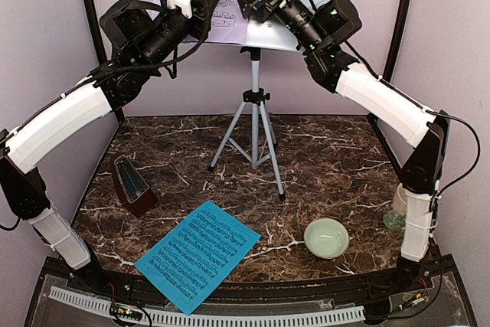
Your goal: Set up the instrument practice props
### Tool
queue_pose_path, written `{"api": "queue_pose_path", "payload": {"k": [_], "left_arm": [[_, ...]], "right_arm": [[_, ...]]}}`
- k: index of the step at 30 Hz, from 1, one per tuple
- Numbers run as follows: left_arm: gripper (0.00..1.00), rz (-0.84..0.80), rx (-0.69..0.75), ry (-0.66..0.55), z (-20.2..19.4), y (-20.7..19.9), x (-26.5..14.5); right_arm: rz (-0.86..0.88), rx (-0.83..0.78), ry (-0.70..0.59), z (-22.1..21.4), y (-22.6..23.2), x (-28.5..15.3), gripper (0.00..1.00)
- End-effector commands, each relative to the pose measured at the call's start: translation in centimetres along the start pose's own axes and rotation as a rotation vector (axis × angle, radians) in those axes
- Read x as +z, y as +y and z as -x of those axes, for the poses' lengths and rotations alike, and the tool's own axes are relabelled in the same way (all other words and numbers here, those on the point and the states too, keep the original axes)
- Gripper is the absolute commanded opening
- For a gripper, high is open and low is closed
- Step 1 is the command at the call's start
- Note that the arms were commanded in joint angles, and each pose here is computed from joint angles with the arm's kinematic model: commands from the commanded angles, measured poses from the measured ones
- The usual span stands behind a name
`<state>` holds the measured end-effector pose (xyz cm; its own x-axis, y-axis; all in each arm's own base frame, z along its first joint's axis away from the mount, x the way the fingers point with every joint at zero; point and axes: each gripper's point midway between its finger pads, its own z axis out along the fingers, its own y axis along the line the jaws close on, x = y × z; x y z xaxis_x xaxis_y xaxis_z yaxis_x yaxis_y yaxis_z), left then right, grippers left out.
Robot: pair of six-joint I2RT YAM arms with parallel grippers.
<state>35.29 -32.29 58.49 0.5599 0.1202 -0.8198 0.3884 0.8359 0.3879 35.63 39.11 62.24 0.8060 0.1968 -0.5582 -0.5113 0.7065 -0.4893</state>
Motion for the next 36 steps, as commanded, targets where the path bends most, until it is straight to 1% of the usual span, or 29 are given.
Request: {"api": "queue_pose_path", "payload": {"k": [1, 6, 8, 9, 12, 14, 17, 19, 24, 28, 31, 32, 33, 36], "left_arm": [[0.36, 0.038, -0.030, -0.069, 3.6, 2.2, -1.5], [0.46, 0.026, -0.042, -0.083, 4.1, 2.2, -2.1], [0.51, 0.016, -0.046, -0.088, 4.3, 2.1, -2.3], [0.55, 0.012, -0.048, -0.088, 4.4, 2.1, -2.5], [0.73, 0.003, -0.050, -0.088, 5.0, 2.0, -3.0], [0.79, -0.005, -0.057, -0.088, 5.6, 2.2, -3.8], [0.82, -0.005, -0.090, -0.061, 6.0, 2.9, -5.0], [0.83, -0.009, -0.117, -0.024, 5.5, 3.0, -5.8], [0.86, -0.062, -0.184, 0.106, 3.0, 2.1, -7.8], [0.86, -0.099, -0.260, 0.190, 0.7, 1.0, -9.9], [0.86, -0.149, -0.298, 0.282, -2.0, -0.6, -11.8], [0.86, -0.159, -0.311, 0.324, -3.2, -1.2, -12.4], [0.86, -0.171, -0.321, 0.363, -4.4, -1.7, -13.2], [0.86, -0.216, -0.368, 0.497, -8.6, -4.0, -15.7]], "right_arm": [[-0.019, 0.012, -0.042, 2.6, -1.1, -0.2, 1.00], [-0.018, 0.005, -0.043, 3.1, -1.3, -0.4, 1.00], [-0.016, 0.005, -0.041, 3.2, -1.3, -0.5, 1.00], [-0.014, 0.008, -0.042, 3.3, -1.2, -0.5, 1.00], [-0.012, 0.010, -0.045, 3.7, -1.2, -0.6, 1.00], [-0.010, 0.015, -0.040, 4.1, -1.2, -0.7, 1.00], [-0.002, 0.035, -0.023, 4.9, -1.2, -0.8, 1.00], [0.003, 0.056, 0.002, 5.2, -1.0, -0.9, 1.00], [0.048, 0.131, 0.097, 5.7, 0.5, -1.4, 1.00], [0.067, 0.188, 0.155, 6.9, 1.5, -2.5, 1.00], [0.088, 0.273, 0.211, 7.1, 2.4, -3.8, 0.99], [0.102, 0.309, 0.245, 6.0, 3.4, -4.4, 0.99], [0.100, 0.337, 0.244, 7.1, 3.2, -5.2, 0.98], [0.122, 0.444, 0.299, 6.3, 5.1, -7.6, 0.96]]}}
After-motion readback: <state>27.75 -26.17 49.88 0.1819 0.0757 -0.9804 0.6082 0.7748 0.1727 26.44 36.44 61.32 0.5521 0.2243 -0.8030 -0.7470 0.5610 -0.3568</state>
